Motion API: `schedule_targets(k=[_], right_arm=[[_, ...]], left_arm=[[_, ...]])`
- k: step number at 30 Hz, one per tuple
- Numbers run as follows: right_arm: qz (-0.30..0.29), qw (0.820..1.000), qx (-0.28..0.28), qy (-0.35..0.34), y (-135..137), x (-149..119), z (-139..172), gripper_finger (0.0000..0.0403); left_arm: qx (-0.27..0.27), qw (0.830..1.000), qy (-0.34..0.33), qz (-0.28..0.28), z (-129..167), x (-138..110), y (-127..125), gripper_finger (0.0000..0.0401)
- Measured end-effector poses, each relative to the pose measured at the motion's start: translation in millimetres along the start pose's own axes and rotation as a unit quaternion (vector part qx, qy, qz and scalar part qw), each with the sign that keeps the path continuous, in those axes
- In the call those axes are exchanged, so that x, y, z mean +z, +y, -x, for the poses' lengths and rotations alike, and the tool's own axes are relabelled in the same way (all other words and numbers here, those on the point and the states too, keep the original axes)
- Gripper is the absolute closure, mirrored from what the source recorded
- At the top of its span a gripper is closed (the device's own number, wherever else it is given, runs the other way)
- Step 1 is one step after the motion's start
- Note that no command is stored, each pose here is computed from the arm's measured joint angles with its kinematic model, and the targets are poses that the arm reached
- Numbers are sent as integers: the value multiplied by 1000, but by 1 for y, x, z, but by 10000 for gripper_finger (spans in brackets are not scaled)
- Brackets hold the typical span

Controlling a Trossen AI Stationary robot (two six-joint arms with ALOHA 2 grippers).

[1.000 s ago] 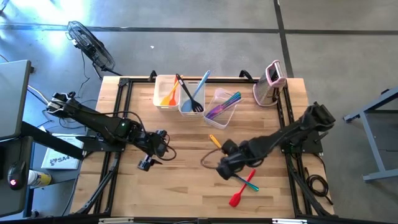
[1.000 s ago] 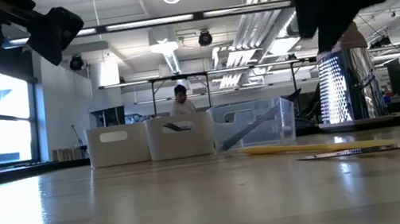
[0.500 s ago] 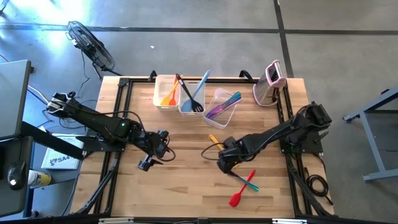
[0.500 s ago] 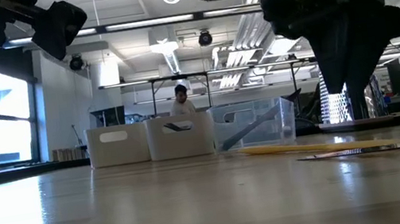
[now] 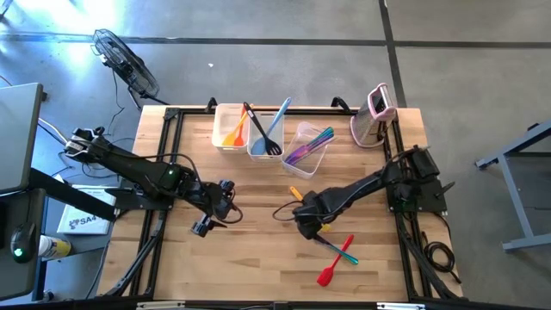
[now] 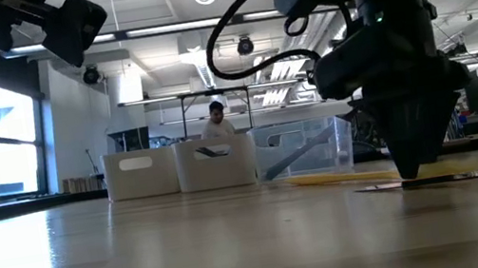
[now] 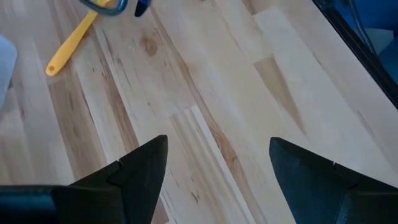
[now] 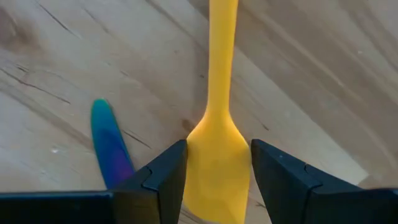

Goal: Pick & Place Kitchen Items
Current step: Put the yellow spatula into the left white bin

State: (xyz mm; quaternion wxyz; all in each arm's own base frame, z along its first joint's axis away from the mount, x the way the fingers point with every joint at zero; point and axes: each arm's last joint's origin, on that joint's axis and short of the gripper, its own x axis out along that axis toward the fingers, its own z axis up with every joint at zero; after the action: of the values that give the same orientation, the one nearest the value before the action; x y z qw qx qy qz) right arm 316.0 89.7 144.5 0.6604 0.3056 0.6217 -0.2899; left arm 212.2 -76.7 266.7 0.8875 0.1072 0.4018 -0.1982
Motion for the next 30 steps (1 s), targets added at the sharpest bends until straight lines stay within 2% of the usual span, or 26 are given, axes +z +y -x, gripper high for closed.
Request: schedule_targets(k=[8,14,18,28,30], right_arm=[[8,999,12,31,3,4,-9,232],[4,998,2,64,2,9,-24,237],[1,998,3,67,1,11,-24,269],[0,996,21,90,1,12,-24,381],[3,996,21,90,1,12,-24,388]], left_arm=[[7,1000,-4,-2,0,1,0,125],[8,1000,-4,-2,0,1,1,125],[8,1000,-2,-1,0,1,1,125],[8,1000,-1,-1,0,0,0,125],[8,1000,-1,-1,0,0,0,125]])
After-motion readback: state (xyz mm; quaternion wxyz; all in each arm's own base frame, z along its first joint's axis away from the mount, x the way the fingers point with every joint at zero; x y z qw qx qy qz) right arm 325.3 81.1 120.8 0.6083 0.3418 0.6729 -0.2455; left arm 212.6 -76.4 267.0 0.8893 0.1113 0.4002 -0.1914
